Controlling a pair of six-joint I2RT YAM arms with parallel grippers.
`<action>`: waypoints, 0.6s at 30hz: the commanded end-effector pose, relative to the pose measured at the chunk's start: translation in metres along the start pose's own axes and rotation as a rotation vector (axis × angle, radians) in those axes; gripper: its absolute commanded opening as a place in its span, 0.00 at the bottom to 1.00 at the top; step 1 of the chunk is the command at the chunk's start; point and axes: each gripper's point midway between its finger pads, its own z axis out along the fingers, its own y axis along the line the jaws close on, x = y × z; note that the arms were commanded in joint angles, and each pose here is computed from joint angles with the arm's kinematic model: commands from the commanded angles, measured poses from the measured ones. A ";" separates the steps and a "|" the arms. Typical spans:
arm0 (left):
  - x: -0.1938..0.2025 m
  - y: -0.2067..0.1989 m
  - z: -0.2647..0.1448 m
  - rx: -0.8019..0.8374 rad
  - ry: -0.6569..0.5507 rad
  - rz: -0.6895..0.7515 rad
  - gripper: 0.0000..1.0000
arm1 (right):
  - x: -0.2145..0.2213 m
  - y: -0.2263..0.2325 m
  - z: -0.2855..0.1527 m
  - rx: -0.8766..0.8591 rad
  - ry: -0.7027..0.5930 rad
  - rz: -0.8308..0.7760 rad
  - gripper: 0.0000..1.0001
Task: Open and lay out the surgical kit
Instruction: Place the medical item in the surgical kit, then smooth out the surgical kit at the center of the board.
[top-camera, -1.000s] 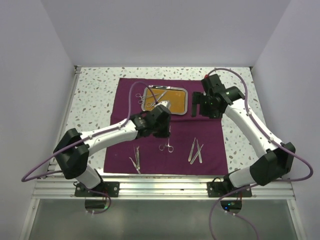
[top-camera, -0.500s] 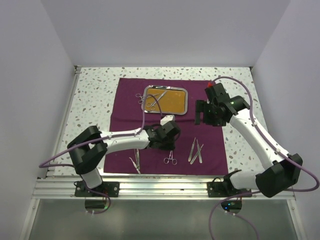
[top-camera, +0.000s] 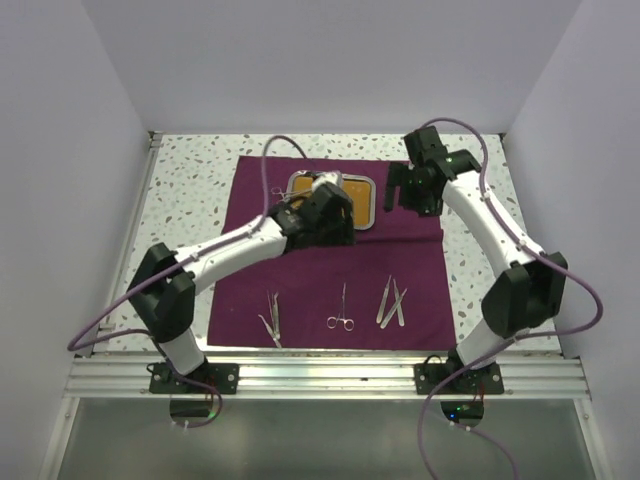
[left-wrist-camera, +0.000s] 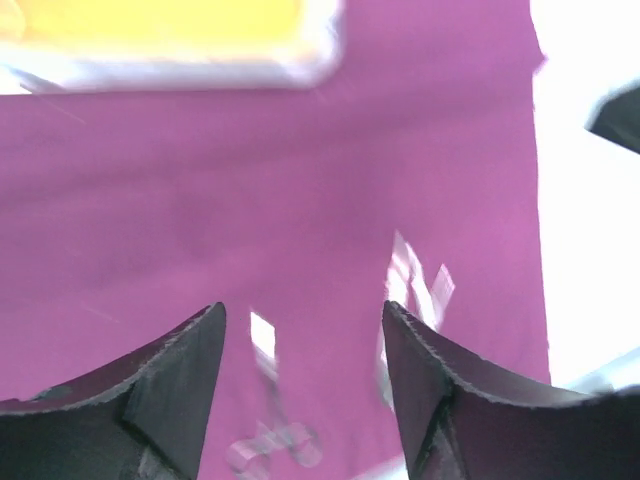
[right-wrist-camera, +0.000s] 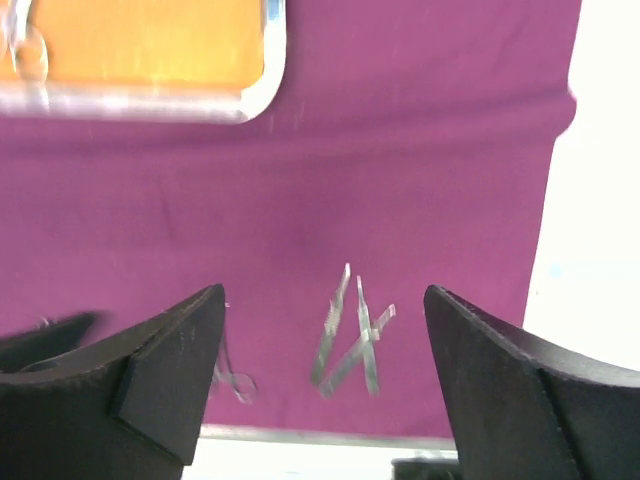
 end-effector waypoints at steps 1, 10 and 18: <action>-0.090 0.075 -0.009 -0.094 -0.133 -0.035 0.65 | -0.039 -0.017 0.027 -0.005 -0.004 0.127 0.82; -0.180 0.204 0.055 -0.247 -0.143 -0.029 0.53 | -0.088 -0.058 0.102 0.116 0.035 0.203 0.53; -0.206 0.253 0.112 -0.259 -0.113 -0.088 0.52 | -0.110 -0.076 0.165 0.207 0.076 0.207 0.56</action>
